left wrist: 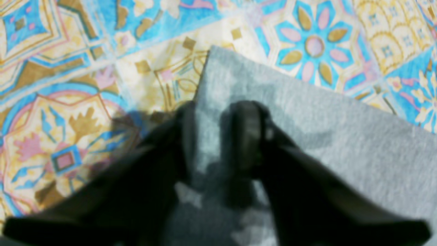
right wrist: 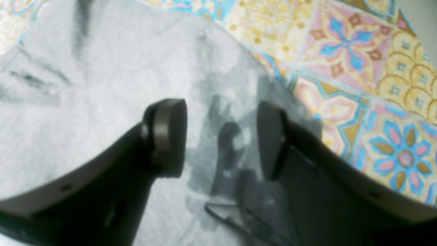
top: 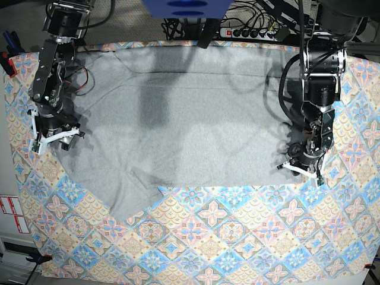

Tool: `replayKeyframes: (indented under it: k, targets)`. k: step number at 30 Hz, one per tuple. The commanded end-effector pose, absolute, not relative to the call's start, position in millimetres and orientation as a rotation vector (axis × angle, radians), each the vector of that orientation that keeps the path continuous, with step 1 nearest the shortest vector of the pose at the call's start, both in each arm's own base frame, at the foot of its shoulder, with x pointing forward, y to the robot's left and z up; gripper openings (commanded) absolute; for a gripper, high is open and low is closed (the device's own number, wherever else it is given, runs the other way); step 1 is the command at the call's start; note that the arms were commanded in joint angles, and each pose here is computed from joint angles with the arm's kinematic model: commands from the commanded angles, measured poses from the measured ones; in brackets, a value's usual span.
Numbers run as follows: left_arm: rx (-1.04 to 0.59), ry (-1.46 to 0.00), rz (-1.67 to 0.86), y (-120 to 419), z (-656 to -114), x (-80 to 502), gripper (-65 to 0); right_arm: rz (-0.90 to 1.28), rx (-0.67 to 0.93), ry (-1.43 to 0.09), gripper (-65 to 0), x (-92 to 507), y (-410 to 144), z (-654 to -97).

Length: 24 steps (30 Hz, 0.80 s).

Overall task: Fold the T-shirt properly
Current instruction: 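Move both grippers down along the shirt's sides toward the hem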

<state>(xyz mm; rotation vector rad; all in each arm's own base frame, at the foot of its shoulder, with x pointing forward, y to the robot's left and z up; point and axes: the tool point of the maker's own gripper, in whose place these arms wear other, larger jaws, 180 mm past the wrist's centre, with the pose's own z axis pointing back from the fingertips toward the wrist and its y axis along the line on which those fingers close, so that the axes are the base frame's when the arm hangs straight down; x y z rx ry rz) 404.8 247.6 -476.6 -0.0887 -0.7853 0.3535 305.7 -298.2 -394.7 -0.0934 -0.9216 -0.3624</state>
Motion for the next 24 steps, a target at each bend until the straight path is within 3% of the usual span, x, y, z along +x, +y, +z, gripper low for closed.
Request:
replayKeyframes:
  k: [1,5,14,24]
  targets:
    - [-0.121,-0.761,0.338,235.6,-477.8,402.4,-54.9,-0.351,-0.111,-0.981,-33.2,315.7,-305.9,-377.4]
    - [-0.123,-0.796,0.318,234.6,-469.4,401.8,-65.0,-0.358,-0.106,-0.993,-33.2,323.7,-306.5,-374.0]
    - [-0.104,-0.796,0.314,244.2,-470.7,393.9,-65.0,-0.374,-0.126,-0.963,-33.3,344.0,-330.0,-380.8]
    - [-0.107,-0.828,0.291,241.8,-462.6,390.7,-65.0,-0.131,-0.109,-0.864,-33.0,396.1,-338.4,-402.0]
